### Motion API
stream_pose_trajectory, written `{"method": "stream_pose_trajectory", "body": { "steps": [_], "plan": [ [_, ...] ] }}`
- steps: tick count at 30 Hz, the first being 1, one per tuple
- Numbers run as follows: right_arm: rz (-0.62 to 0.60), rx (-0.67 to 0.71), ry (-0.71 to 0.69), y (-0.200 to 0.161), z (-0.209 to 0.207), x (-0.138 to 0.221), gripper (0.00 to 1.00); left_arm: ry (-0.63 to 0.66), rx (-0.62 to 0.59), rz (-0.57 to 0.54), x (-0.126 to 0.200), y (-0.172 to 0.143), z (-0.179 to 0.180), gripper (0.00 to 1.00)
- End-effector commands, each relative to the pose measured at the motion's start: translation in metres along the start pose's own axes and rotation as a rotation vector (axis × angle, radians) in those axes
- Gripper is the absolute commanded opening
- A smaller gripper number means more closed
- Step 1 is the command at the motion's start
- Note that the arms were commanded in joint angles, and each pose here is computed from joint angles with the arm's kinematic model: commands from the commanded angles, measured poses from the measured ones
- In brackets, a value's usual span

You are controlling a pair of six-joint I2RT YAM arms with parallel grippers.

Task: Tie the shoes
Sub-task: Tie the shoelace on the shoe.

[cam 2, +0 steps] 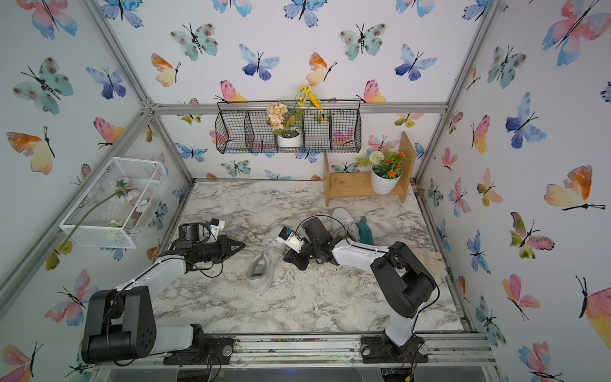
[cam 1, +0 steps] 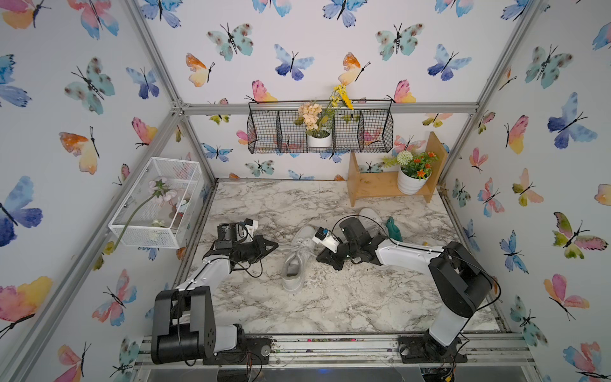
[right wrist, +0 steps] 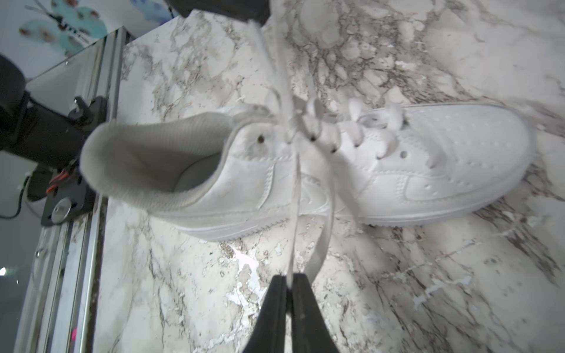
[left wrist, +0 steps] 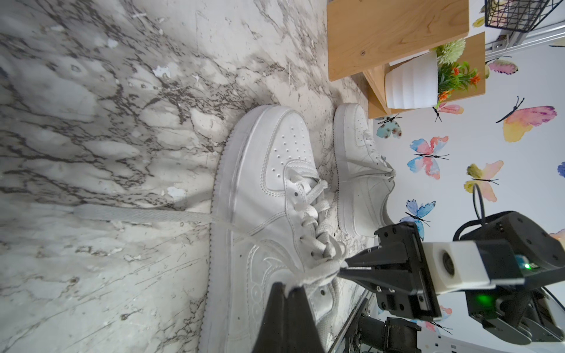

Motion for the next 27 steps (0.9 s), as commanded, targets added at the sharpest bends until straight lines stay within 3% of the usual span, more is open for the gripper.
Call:
{"method": "stream_pose_trajectory", "body": {
  "steps": [1, 4, 8, 15, 27],
  "plan": [
    [0.057, -0.006, 0.037, -0.016, 0.008, 0.008, 0.34, 0.006, -0.036, -0.042, 0.007, 0.007, 0.0, 0.0],
    [0.034, 0.027, -0.061, -0.008, -0.001, 0.021, 0.45, 0.005, -0.031, -0.038, 0.006, 0.007, 0.0, 0.0],
    [-0.038, 0.014, -0.111, 0.008, -0.021, 0.028, 0.48, 0.003, -0.035, -0.036, 0.004, 0.007, -0.001, 0.0],
    [-0.035, -0.055, -0.073, 0.027, -0.055, -0.001, 0.35, 0.001, -0.037, -0.032, 0.002, 0.007, 0.0, 0.0],
    [-0.039, -0.059, 0.015, 0.03, -0.051, -0.027, 0.36, -0.003, -0.034, -0.026, 0.0, 0.005, 0.0, 0.0]
  ]
}}
Point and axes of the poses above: each gripper's point midway between its finger pads, its own x axis back along the fingers, its own z axis along the line the jaws close on, y = z × x, the point moved 7 cm from there along x, back along the fingers, and after that the axes turned 4 degrees about -x, right-handed, at the moved point
